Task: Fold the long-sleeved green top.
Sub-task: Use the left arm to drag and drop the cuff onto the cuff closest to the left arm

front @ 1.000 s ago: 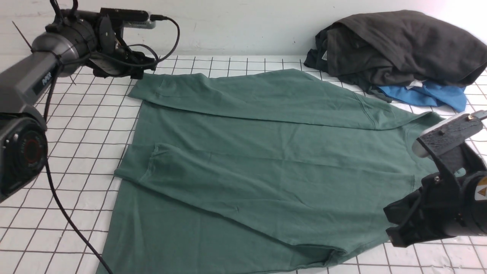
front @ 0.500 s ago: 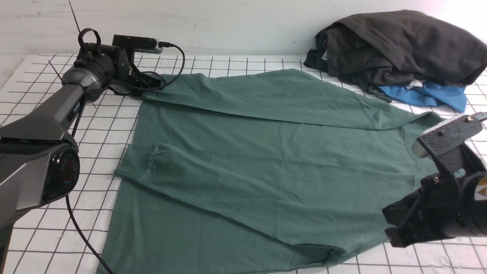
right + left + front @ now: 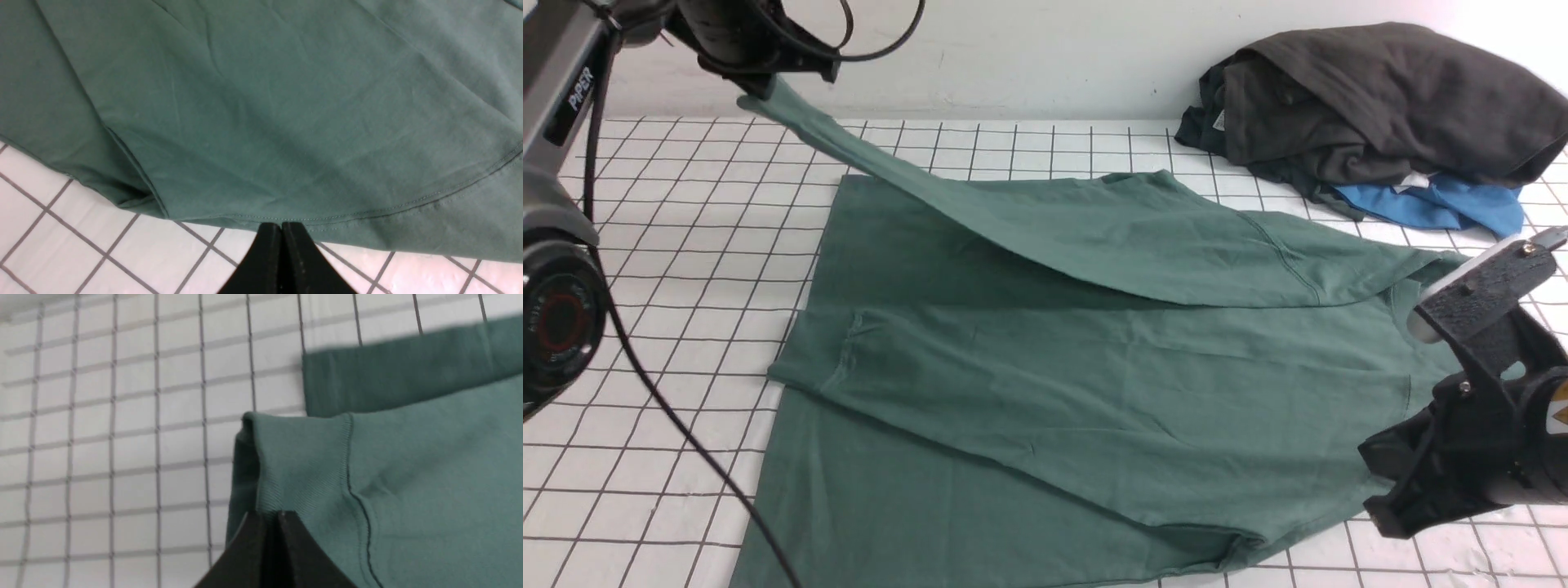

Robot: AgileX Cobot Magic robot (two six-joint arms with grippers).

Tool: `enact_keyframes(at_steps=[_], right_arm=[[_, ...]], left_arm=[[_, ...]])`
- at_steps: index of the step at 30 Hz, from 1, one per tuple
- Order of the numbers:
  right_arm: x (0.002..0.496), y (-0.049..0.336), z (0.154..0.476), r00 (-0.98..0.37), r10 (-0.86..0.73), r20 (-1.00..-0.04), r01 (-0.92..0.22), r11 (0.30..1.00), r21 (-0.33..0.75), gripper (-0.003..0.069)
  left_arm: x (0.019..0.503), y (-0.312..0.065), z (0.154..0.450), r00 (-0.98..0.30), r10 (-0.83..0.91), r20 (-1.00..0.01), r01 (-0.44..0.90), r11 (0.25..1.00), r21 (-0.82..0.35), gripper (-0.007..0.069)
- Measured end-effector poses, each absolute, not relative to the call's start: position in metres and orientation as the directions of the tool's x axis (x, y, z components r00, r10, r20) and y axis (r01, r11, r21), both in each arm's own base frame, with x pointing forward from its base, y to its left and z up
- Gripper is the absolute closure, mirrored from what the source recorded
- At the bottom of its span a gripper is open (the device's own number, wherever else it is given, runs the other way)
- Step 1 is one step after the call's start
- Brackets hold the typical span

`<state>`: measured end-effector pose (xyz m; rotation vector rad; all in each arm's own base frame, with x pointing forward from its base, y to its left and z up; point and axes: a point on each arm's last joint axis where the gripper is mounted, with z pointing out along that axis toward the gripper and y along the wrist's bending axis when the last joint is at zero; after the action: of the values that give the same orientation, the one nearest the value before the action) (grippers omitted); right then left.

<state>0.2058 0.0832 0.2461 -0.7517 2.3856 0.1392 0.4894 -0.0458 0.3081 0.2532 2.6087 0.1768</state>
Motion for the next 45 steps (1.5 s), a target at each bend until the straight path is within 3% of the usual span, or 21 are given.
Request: enact_keyframes(at_steps=[4,5,6,10,16,19,23,24,26,30,35,38,41,45], right_arm=[[0.205,0.083,0.249,-0.631,-0.478,-0.611,-0.546,0.833,-0.087,0.0669],[0.205,0.083,0.25,-0.63,-0.477,-0.613,-0.546,0.833,-0.088,0.0669],[0.205,0.083,0.251,-0.625,-0.469,-0.623,-0.542,0.836,-0.086,0.0669],[0.205,0.085,0.252,-0.631,-0.439,-0.64,-0.53,0.846,-0.057,0.0669],[0.205,0.086,0.252,-0.634,-0.424,-0.646,-0.529,0.848,-0.037,0.0669],[0.205,0.086,0.252,-0.634,-0.424,-0.647,-0.529,0.848,-0.036,0.0669],[0.205,0.086,0.252,-0.634,-0.423,-0.647,-0.529,0.848,-0.035,0.0669],[0.205,0.086,0.252,-0.634,-0.423,-0.647,-0.529,0.848,-0.035,0.0669],[0.205,0.086,0.252,-0.634,-0.423,-0.647,-0.529,0.848,-0.035,0.0669],[0.205,0.086,0.252,-0.643,-0.408,-0.648,-0.518,0.855,-0.024,0.0669],[0.209,0.085,0.255,-0.688,-0.319,-0.652,-0.446,0.895,0.033,0.0659],[0.232,0.078,0.264,-0.709,-0.251,-0.659,-0.37,0.928,0.044,0.0614],[0.278,0.069,0.268,-0.741,-0.192,-0.644,-0.291,0.955,0.05,0.051],[0.329,0.069,0.259,-0.759,-0.185,-0.624,-0.267,0.963,0.039,0.0379]], left_arm=[[0.451,-0.048,0.258,-0.947,0.207,-0.247,0.186,0.977,0.104,0.0623],[0.449,-0.048,0.255,-0.951,0.202,-0.235,0.183,0.978,0.099,0.0623],[0.428,-0.048,0.235,-0.972,0.194,-0.134,0.184,0.979,0.085,0.0623],[0.402,-0.042,0.212,-0.982,0.178,-0.057,0.171,0.98,0.101,0.0621],[0.4,-0.038,0.211,-0.984,0.156,-0.091,0.14,0.977,0.158,0.0564],[0.392,-0.046,0.242,-0.968,0.185,-0.168,0.153,0.971,0.182,0.0509],[0.377,-0.062,0.279,-0.94,0.221,-0.261,0.177,0.967,0.182,0.0503],[0.366,-0.072,0.304,-0.913,0.238,-0.331,0.187,0.966,0.178,0.0503],[0.357,-0.077,0.323,-0.885,0.244,-0.396,0.186,0.966,0.179,0.0503],[0.351,-0.074,0.333,-0.877,0.235,-0.419,0.163,0.966,0.199,0.0498],[0.351,-0.073,0.325,-0.89,0.234,-0.392,0.163,0.965,0.205,0.0469],[0.353,-0.074,0.32,-0.89,0.236,-0.389,0.167,0.965,0.203,0.0421],[0.358,-0.075,0.316,-0.882,0.241,-0.406,0.171,0.964,0.201,0.0354],[0.362,-0.077,0.307,-0.888,0.246,-0.389,0.178,0.963,0.203,0.0324]])
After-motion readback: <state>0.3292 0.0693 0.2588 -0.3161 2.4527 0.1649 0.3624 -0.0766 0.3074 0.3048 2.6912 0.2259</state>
